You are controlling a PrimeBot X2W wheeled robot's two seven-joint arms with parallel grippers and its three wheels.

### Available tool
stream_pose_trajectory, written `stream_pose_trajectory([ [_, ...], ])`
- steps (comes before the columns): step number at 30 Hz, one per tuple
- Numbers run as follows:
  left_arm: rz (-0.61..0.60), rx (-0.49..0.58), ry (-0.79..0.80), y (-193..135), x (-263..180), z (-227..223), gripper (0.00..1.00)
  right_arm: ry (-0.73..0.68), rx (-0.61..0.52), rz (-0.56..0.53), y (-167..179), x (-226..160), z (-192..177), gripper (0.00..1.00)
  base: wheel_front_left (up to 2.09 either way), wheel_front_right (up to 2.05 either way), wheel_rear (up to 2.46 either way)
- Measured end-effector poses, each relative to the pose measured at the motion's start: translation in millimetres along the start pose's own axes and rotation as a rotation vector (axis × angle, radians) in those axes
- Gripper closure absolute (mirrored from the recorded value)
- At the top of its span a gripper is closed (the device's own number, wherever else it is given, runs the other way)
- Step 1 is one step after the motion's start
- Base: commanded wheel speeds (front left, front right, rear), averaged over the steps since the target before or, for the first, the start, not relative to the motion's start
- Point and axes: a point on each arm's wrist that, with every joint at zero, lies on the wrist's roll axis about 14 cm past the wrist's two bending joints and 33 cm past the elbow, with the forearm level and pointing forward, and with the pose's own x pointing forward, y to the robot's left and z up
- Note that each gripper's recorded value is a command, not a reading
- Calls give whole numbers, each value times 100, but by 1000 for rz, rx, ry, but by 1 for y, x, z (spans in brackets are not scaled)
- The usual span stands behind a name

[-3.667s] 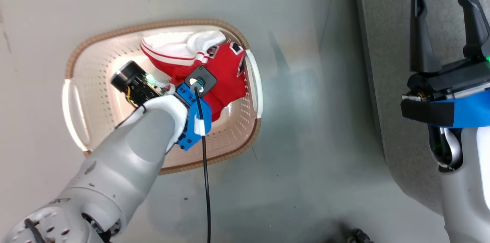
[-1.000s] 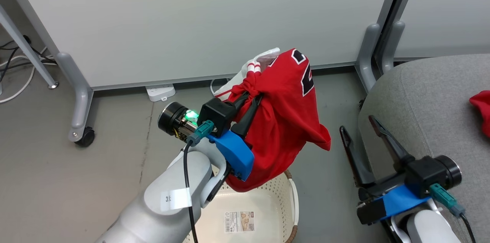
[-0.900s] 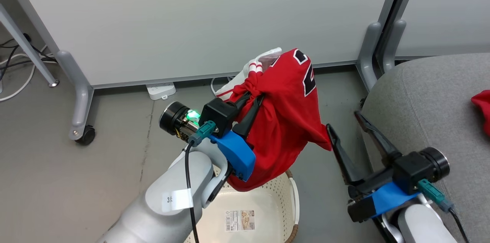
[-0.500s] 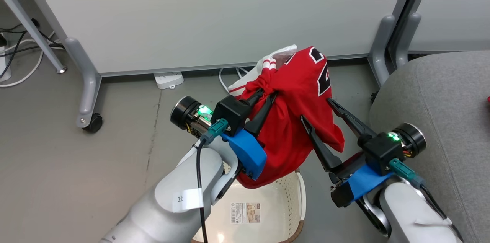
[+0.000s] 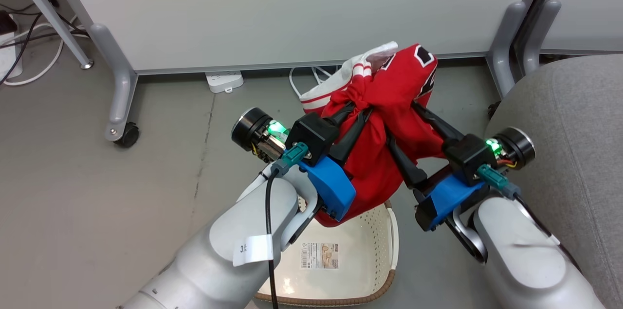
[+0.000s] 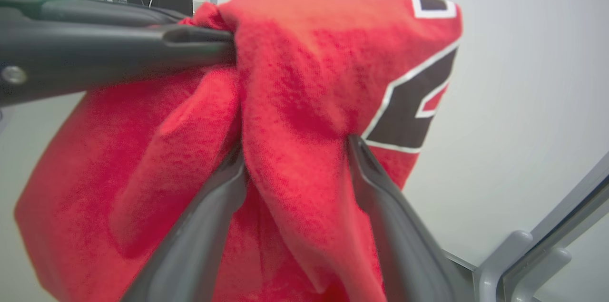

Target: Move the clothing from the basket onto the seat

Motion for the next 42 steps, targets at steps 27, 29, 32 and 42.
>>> stream_pose_trajectory([
  [27,-17,2,3,0,7,-1,100,8,3,-34,-9,16,-2,100,0,0,0],
  [29,-18,2,3,-1,7,-1,100,9,3,-34,-10,16,-2,100,0,0,0],
  [32,-18,2,3,-1,7,-1,100,9,4,-35,-10,16,-2,100,0,0,0],
  [42,-19,1,3,-2,7,0,0,8,7,-44,-12,14,-1,100,0,0,0],
])
